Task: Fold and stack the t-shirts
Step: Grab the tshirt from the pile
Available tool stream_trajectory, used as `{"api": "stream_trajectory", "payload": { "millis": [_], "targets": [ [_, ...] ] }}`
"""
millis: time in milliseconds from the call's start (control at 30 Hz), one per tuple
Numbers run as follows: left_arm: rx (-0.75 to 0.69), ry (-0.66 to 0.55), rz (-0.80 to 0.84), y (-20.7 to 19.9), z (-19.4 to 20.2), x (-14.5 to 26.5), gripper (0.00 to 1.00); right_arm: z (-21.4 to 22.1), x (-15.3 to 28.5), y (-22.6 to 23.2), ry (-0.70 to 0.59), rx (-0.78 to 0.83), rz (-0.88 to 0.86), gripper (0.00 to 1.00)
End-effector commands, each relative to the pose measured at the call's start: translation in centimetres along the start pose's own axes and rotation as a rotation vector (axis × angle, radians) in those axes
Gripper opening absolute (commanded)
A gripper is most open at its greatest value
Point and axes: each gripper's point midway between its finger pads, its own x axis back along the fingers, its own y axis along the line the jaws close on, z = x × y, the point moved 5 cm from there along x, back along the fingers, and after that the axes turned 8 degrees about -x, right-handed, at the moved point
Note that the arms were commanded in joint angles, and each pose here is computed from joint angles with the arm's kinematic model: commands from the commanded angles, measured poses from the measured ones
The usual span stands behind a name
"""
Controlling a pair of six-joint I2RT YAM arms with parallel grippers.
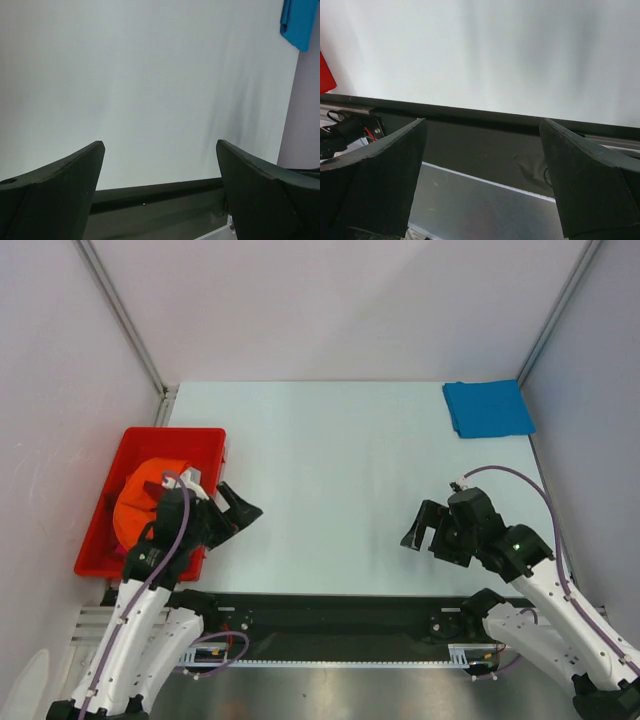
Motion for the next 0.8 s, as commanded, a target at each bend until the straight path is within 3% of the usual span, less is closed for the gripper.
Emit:
{"api": "stream_trajectory", "payload": {
  "millis": [0,100,267,400,500,700,767],
  "targets": [
    [-0.045,-0.056,0.016,-0.6,-1.5,1.5,1.0,-0.6,2.0,0.6,-0.023,0.088,-0.031,1.0],
    [-0.034,-0.068,-0.051,-0.2,-2.6,1.1,1.0,-0.5,2.4,1.5,0.034,0.147,-0.047,1.0],
    [0.05,-0.002,-0.38,3.7,-5.9,-1.8,1.0,-0.5,3.6,3.1,0.104,0.203,-0.109,1.0],
    [0.204,-0.106,-0.585,8.4,-11.5,-1.6,1.0,-0.7,4.4,3.6,0.119,0.224,-0.11,1.0],
    [0.292,-0.138,-0.717,12.0,-13.1,-1.3,1.0,-0.8,4.7,3.6,0.127,0.23,-0.097,1.0],
    [0.251,-0.13,-0.891,15.6,-14.2,-2.0,0.89,-0.8,5.0,3.5,0.116,0.209,-0.091,1.0],
    [0.243,-0.088,-0.904,16.4,-14.2,-3.2,0.81,-0.7,4.8,3.4,0.111,0.208,-0.094,1.0]
  ]
}}
